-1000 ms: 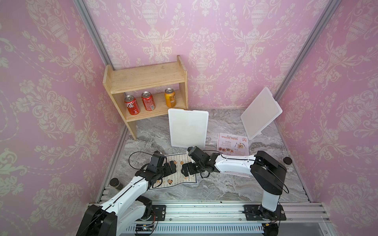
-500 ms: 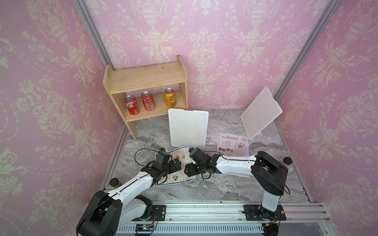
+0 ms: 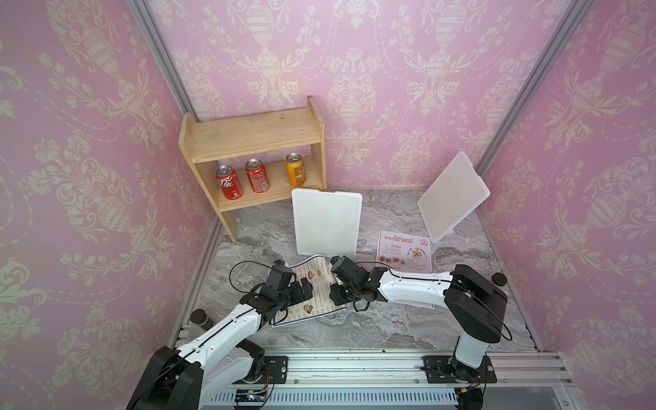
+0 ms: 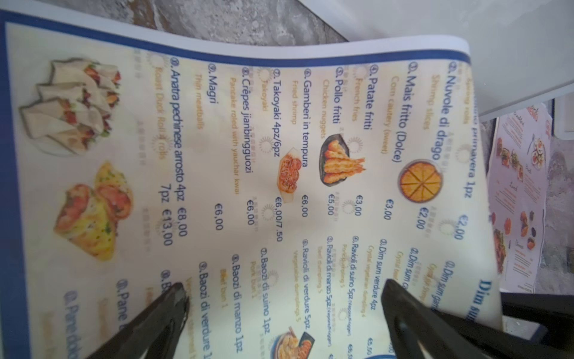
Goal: Insert the menus into the narrow rack
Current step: Pick up the menu from the center of the board.
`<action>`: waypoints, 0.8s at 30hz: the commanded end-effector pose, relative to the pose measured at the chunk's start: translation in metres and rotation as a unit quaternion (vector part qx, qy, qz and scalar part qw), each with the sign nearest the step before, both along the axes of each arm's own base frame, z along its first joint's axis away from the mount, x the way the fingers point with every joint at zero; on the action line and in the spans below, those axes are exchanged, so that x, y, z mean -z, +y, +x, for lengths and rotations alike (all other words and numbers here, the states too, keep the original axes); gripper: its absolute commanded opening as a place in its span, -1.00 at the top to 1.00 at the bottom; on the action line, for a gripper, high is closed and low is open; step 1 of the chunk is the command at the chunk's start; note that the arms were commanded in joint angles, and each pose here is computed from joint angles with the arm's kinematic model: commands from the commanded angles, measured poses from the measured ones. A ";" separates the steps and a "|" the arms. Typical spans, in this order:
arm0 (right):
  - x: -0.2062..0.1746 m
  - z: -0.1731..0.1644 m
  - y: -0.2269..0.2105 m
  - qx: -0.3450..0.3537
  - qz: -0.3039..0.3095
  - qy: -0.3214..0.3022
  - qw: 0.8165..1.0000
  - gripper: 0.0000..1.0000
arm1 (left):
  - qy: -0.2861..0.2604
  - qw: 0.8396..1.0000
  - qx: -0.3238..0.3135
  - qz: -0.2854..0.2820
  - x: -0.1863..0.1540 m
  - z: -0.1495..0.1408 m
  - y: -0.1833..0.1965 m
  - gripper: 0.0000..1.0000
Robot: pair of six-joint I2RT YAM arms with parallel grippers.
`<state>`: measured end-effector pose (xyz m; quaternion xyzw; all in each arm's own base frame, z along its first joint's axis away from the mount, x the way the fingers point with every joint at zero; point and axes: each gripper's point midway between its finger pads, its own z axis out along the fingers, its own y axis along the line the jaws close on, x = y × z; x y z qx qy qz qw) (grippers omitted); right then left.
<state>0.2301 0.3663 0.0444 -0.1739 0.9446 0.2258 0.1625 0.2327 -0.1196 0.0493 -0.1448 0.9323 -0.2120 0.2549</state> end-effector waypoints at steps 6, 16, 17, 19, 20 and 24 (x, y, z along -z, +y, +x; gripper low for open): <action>-0.057 -0.006 -0.005 -0.070 -0.001 -0.048 0.996 0.64 | -0.123 0.992 -0.002 0.007 -0.076 0.016 0.007 -0.98; -0.178 -0.019 -0.019 -0.202 0.019 -0.126 0.971 0.68 | -0.287 0.957 0.045 -0.020 -0.157 0.041 -0.012 -0.98; -0.187 -0.018 -0.022 -0.210 0.020 -0.130 0.969 0.69 | -0.305 0.950 0.056 -0.022 -0.168 0.043 -0.015 -0.98; -0.204 -0.017 -0.029 -0.220 0.024 -0.137 0.965 0.69 | -0.332 0.941 0.065 -0.019 -0.186 0.046 -0.018 -0.98; -0.211 -0.015 -0.033 -0.223 0.020 -0.143 0.964 0.69 | -0.346 0.935 0.072 -0.017 -0.196 0.047 -0.020 -0.98; -0.230 -0.016 -0.046 -0.242 0.011 -0.147 0.959 0.69 | -0.388 0.916 0.102 -0.020 -0.231 0.047 -0.028 -0.98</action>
